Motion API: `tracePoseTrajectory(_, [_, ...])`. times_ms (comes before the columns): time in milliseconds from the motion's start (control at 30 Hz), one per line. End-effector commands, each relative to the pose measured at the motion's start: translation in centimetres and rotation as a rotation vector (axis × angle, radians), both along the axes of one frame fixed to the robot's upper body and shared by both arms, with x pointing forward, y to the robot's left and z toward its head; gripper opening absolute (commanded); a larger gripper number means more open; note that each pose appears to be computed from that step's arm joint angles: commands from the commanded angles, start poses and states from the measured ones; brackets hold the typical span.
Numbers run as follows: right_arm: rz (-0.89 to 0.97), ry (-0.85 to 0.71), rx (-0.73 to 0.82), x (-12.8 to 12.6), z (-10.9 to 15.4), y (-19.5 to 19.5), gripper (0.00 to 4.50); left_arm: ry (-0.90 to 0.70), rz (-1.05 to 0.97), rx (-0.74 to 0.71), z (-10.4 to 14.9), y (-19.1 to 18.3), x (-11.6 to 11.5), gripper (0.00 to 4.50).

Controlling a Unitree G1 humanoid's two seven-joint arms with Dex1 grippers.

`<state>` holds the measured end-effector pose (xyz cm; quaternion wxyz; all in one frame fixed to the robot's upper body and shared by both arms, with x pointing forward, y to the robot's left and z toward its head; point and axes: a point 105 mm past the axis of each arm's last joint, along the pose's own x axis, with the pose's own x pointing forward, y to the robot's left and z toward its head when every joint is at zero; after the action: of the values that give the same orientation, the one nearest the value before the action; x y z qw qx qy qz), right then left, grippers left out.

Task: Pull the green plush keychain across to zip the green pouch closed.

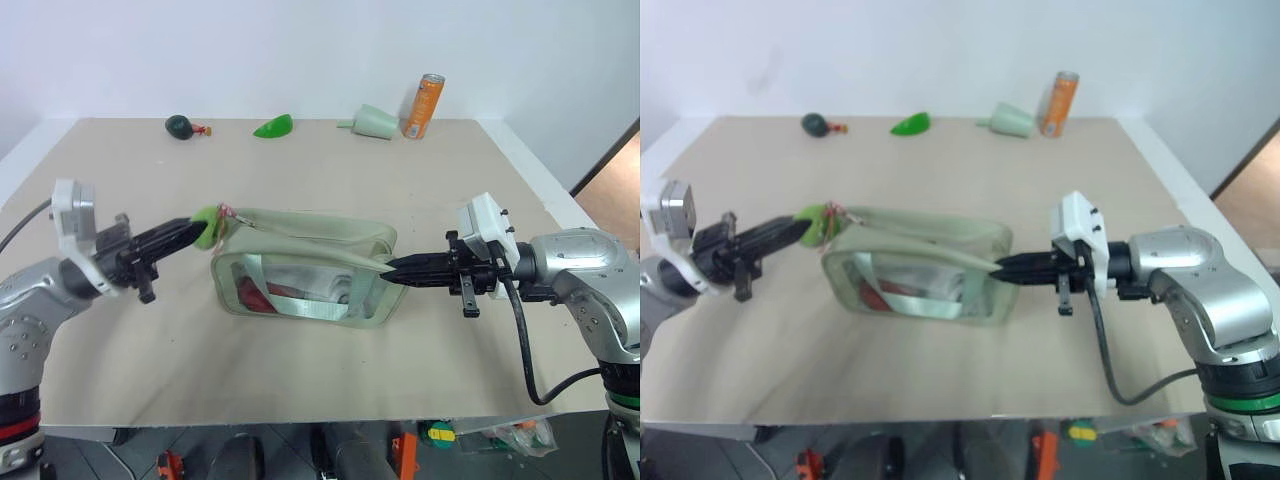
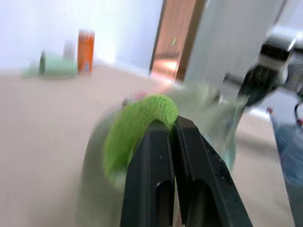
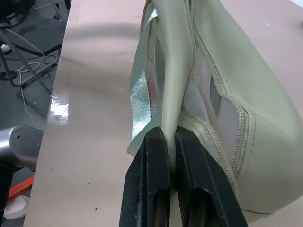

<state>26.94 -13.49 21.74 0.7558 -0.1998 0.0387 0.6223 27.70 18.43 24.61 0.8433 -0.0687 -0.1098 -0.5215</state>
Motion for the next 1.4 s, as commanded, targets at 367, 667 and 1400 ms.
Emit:
tracePoseTrajectory(367, [0.001, -0.021, -0.002, -0.2, 0.2, 0.4, 0.0, -0.061, -0.187, 0.078, 1.2, -5.3, 0.3, 0.04])
tracePoseTrajectory(667, [-0.007, -0.026, 0.006, -0.2, 0.2, 0.4, 0.0, -0.011, -0.187, 0.146, -0.5, -5.6, 0.6, 0.72])
tracePoseTrajectory(1400, [-0.002, -0.02, 0.012, -0.2, -0.1, 0.7, 0.0, 0.014, 0.053, 0.015, 0.2, 1.2, 0.5, 3.45])
